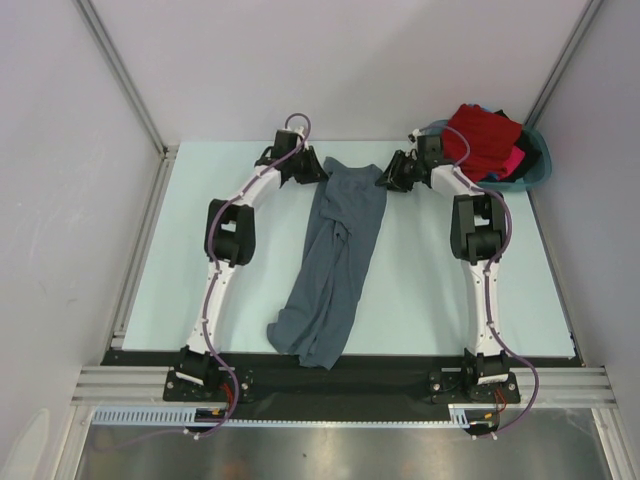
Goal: Fold and stack the t-shirts
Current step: Fold the tshirt
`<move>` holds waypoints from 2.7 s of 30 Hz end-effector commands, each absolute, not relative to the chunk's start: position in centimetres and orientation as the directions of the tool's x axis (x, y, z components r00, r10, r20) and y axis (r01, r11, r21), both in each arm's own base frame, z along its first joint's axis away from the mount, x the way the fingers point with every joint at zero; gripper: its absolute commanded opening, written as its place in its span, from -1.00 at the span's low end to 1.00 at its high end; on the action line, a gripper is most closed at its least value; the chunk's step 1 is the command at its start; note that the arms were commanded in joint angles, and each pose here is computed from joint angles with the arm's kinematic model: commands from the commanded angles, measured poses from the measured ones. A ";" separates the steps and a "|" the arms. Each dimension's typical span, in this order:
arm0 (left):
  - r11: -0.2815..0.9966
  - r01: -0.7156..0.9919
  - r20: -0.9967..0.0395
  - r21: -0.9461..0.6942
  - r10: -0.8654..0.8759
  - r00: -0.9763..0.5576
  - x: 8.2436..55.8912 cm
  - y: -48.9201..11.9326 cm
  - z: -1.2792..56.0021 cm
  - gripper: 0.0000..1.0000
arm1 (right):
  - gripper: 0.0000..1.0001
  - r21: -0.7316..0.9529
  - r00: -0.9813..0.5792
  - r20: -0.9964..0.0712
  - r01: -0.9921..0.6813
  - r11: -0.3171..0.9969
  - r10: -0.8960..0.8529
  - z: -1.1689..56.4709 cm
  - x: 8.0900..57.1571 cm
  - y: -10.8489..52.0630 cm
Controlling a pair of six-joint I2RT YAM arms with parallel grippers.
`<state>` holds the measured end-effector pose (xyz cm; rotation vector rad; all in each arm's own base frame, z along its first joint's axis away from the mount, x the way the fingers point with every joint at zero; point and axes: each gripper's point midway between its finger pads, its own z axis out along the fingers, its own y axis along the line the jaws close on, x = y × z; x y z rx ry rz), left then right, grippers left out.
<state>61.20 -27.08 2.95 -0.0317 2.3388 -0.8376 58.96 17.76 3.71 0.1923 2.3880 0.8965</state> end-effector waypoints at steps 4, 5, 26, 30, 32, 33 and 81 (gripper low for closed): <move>0.756 0.241 -0.585 -0.609 -0.224 -0.779 61.6 -28.1 4.1 -0.76 | -0.69 0.616 -0.878 -0.380 -0.006 0.788 0.290 -0.3 57.3 18.4; 0.748 0.252 -0.591 -0.614 -0.224 -0.775 61.7 -28.3 4.7 -0.86 | -0.75 0.618 -0.877 -0.388 -0.019 0.786 0.284 0.0 57.4 18.6; 0.777 0.306 -0.769 -0.549 -0.328 -0.548 65.8 -21.5 17.4 -0.99 | -0.84 0.704 -0.764 -0.587 -0.319 0.635 0.267 7.8 63.8 21.3; 0.788 0.283 -0.777 -0.547 -0.352 -0.522 66.9 -19.4 17.8 -1.00 | -0.78 0.694 -0.706 -0.628 -0.320 0.645 0.326 9.1 66.2 20.0; 0.788 0.263 -0.762 -0.557 -0.358 -0.540 67.2 -19.0 16.4 -0.99 | -0.64 0.703 -0.705 -0.616 -0.291 0.648 0.352 8.1 66.9 19.6; 0.787 0.256 -0.757 -0.561 -0.362 -0.544 67.3 -18.9 16.1 -1.00 | -0.64 0.699 -0.685 -0.633 -0.306 0.646 0.360 8.5 67.4 19.5; 0.822 -0.171 -0.494 -0.543 -0.477 -0.727 22.6 -14.8 5.3 0.99 | 0.26 0.593 -0.962 -0.262 -0.093 0.800 0.083 5.2 22.4 23.4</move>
